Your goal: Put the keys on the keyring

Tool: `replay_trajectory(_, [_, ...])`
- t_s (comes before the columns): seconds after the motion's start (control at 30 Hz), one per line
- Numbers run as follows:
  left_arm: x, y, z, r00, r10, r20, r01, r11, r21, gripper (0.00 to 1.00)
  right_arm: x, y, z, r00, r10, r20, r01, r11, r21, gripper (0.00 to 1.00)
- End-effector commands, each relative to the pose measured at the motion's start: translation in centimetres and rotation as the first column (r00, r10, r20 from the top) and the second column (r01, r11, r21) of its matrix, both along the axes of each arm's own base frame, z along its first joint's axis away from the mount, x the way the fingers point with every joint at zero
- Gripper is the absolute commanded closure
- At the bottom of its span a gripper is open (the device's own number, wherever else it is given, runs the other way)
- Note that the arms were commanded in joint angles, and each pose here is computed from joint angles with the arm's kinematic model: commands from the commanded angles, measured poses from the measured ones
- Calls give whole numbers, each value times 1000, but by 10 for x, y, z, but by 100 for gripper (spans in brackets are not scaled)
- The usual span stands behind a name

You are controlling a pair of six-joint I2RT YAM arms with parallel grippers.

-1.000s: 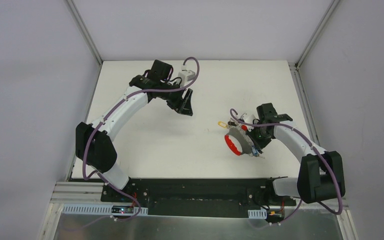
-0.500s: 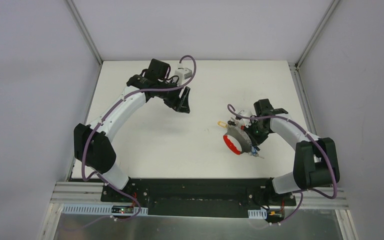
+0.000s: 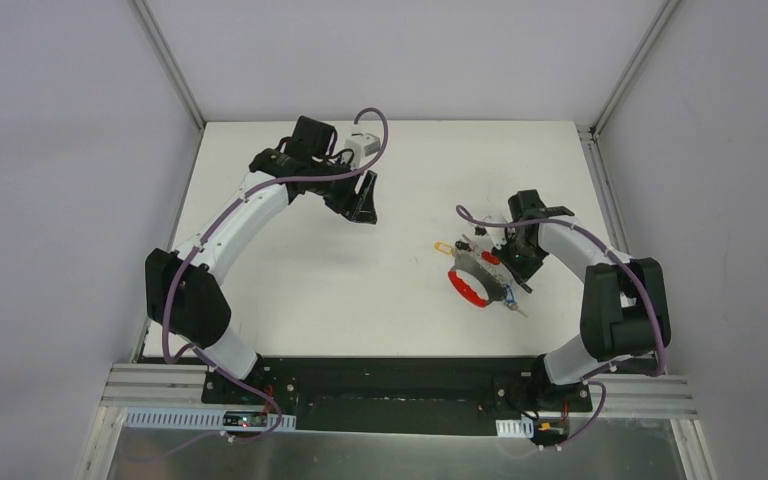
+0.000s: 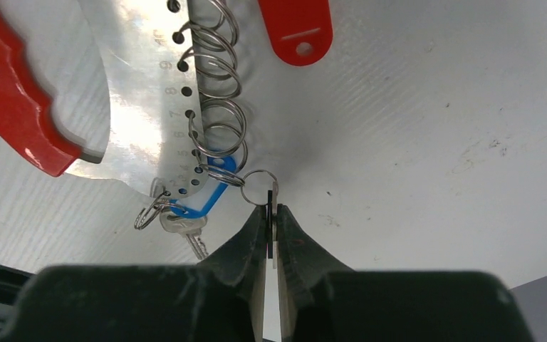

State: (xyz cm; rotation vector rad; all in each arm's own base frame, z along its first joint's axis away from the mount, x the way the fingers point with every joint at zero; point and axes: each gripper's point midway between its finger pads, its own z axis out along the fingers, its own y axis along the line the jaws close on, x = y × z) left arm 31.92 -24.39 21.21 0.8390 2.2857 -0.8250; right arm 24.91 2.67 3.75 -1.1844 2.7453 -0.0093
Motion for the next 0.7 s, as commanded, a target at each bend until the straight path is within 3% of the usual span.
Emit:
replay_trajectory(0.0, [-3,3,18,999,10,32,-10,1000,-23,41,8,-16,2,1000,3,-11,-3,997,-74,88])
replay_trajectory(0.13, [-3,4,18,999,12,30,-11,1000,-23,41,11,-22,-3,1000,-8,-19,6,996,-87,82])
replay_trajectory(0.33, [2,11,18,998,51,44,-51,999,0,40,15,-28,-2,1000,-25,-13,24,995,-96,64])
replay_trajectory(0.57, [21,40,19,975,185,122,-196,976,89,38,24,-39,5,997,-74,32,77,992,-96,30])
replay_trajectory(0.67, [29,53,23,957,242,161,-262,958,114,37,34,-47,13,992,-102,74,109,989,-98,10])
